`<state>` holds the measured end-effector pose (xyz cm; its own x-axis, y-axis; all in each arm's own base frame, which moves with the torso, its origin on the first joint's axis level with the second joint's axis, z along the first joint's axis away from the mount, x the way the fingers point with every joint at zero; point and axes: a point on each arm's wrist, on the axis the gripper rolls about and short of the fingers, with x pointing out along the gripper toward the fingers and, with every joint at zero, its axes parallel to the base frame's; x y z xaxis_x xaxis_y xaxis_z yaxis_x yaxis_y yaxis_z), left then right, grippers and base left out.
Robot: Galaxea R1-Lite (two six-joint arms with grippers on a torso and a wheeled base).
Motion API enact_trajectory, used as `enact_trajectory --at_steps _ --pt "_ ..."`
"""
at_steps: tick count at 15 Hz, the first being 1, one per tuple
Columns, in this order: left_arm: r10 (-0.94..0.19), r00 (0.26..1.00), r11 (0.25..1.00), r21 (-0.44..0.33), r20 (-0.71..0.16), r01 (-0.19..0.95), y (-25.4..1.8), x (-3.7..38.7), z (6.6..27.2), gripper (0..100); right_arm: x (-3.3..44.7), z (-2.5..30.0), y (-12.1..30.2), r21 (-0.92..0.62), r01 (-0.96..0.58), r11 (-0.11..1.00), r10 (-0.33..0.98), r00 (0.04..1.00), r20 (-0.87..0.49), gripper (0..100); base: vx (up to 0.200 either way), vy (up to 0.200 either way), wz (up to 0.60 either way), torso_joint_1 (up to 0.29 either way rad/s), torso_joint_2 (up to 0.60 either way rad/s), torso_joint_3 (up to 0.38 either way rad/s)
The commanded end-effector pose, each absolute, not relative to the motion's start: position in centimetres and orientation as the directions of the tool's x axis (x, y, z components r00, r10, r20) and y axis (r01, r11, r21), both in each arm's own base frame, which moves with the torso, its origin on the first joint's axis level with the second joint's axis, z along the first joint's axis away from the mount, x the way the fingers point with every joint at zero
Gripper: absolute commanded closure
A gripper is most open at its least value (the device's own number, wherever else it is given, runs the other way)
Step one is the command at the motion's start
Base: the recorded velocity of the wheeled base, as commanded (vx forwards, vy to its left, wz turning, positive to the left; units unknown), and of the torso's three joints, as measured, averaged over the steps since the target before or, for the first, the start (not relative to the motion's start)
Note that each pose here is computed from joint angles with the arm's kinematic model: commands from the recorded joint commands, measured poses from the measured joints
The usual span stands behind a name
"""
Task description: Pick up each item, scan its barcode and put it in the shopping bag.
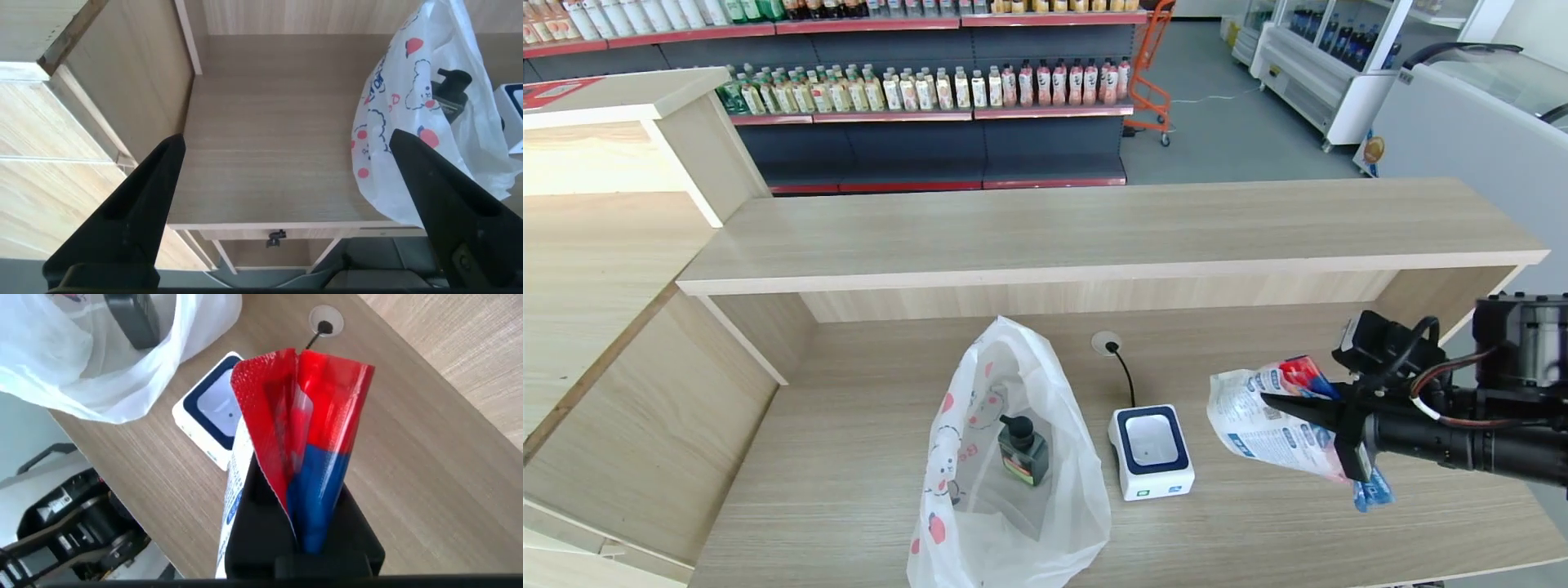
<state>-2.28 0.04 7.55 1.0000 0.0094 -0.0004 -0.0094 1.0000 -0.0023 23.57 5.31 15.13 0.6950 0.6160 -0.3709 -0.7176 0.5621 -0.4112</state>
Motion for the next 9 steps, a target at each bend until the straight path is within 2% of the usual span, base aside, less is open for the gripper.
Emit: enact_trajectory --at_steps 1,5,7,9 --pt "0.009 1.0 1.0 -0.003 0.0 -0.009 0.0 -2.3 7.5 0 24.6 13.3 5.6 -0.396 -0.77 0.499 0.651 0.635 -0.415 100 0.0 0.0 0.0 0.0 0.0 0.0" --pt "0.009 1.0 1.0 -0.003 0.0 -0.009 0.0 -2.3 7.5 0 26.9 11.8 5.6 -0.501 -0.812 0.297 0.752 0.523 -0.401 100 0.0 0.0 0.0 0.0 0.0 0.0" --pt "0.009 1.0 1.0 -0.003 0.0 -0.009 0.0 -2.3 7.5 0 27.8 10.9 5.6 -0.513 -0.825 0.237 0.79 0.471 -0.392 100 0.0 0.0 0.0 0.0 0.0 0.0" --pt "0.009 1.0 1.0 -0.003 0.0 -0.009 0.0 -2.3 7.5 0 28.4 10.3 5.7 -0.542 -0.815 0.205 0.797 0.46 -0.391 100 0.0 0.0 0.0 0.0 0.0 0.0"
